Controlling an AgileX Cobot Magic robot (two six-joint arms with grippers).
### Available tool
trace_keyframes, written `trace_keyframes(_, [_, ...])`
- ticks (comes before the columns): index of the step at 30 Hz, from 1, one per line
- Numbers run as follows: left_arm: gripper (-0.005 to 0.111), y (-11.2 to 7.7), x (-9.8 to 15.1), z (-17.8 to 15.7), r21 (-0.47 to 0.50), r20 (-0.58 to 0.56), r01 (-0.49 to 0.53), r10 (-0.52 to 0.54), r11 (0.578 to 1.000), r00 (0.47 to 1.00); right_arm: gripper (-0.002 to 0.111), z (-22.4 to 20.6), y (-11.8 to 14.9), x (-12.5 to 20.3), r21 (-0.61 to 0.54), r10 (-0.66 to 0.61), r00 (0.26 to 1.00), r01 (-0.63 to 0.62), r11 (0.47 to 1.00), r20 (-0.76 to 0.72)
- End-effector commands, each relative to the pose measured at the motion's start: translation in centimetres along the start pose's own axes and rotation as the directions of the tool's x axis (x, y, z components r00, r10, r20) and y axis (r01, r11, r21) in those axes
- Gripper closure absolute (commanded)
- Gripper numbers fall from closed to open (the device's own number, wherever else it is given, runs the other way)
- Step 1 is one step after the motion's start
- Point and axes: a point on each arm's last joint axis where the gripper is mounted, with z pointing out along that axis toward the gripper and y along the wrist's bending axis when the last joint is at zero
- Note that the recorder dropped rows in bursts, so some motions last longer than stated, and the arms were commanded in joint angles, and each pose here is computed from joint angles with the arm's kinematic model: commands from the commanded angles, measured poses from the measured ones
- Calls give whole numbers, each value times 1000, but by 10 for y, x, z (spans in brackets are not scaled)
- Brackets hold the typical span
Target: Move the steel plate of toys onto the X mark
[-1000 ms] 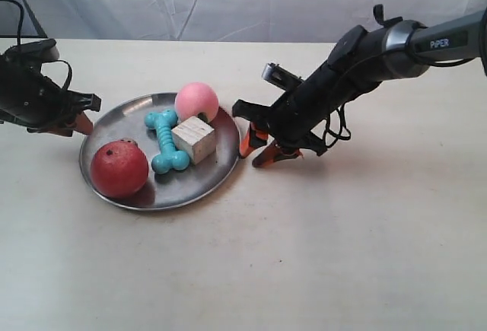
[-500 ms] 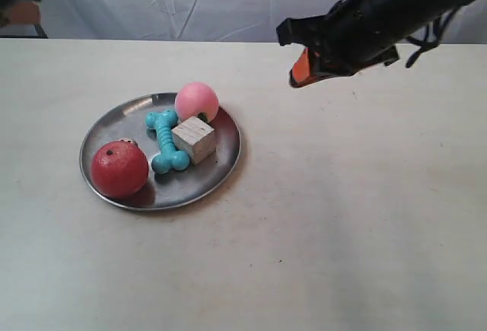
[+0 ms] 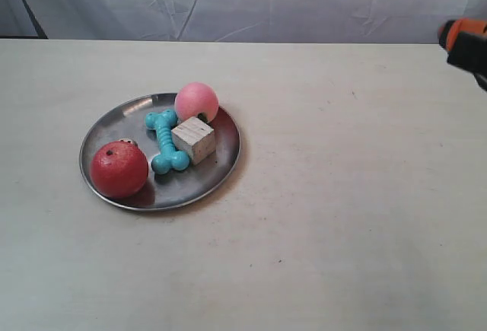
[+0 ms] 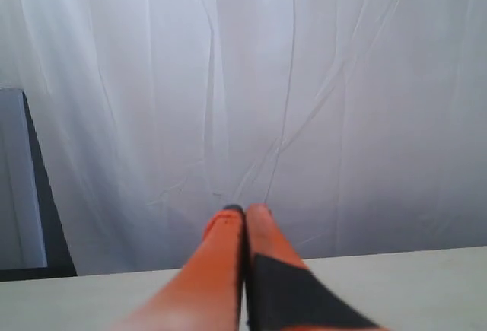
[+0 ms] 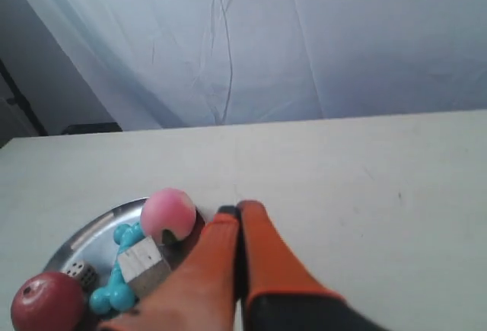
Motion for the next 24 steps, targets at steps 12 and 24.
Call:
trace_keyframes(12, [107, -6, 14, -18, 36, 12, 0, -1, 999, 1000, 108, -8, 2, 24, -46, 23, 998, -26, 999, -63])
trace_keyframes(24, [107, -6, 15, -18, 37, -5, -29, 30, 999, 1000, 108, -58, -10, 42, -37, 28, 987, -23, 999, 159])
